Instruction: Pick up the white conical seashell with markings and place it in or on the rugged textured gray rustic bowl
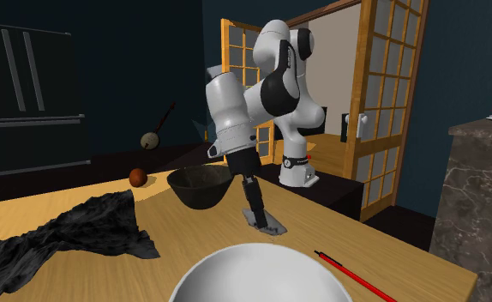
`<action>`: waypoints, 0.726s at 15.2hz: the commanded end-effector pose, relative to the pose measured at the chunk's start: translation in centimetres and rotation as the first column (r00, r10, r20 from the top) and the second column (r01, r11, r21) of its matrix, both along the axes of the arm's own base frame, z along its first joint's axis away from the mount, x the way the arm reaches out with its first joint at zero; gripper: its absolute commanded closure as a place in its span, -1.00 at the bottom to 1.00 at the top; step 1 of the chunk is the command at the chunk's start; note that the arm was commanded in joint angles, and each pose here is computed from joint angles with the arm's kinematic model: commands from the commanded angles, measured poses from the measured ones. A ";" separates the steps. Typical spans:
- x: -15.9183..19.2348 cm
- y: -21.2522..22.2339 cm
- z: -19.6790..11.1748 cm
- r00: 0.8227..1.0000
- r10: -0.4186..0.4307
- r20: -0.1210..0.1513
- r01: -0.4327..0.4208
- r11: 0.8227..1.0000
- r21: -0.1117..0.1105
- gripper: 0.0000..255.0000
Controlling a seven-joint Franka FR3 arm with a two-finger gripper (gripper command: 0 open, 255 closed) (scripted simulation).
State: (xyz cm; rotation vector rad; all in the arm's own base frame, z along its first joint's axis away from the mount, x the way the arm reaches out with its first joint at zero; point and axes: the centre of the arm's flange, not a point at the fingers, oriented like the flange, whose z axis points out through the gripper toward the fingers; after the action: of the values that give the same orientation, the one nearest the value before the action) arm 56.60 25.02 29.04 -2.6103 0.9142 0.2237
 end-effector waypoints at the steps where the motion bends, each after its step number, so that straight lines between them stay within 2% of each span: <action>1: 0.0 -0.1 1.1 1.000 0.000 0.000 0.000 1.000 0.000 1.00; 11: 0.0 -0.1 6.4 1.000 0.000 0.000 0.000 1.000 0.000 1.00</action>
State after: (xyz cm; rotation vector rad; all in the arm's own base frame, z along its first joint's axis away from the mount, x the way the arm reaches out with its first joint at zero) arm 56.52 24.97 34.83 -2.6102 0.9141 0.2236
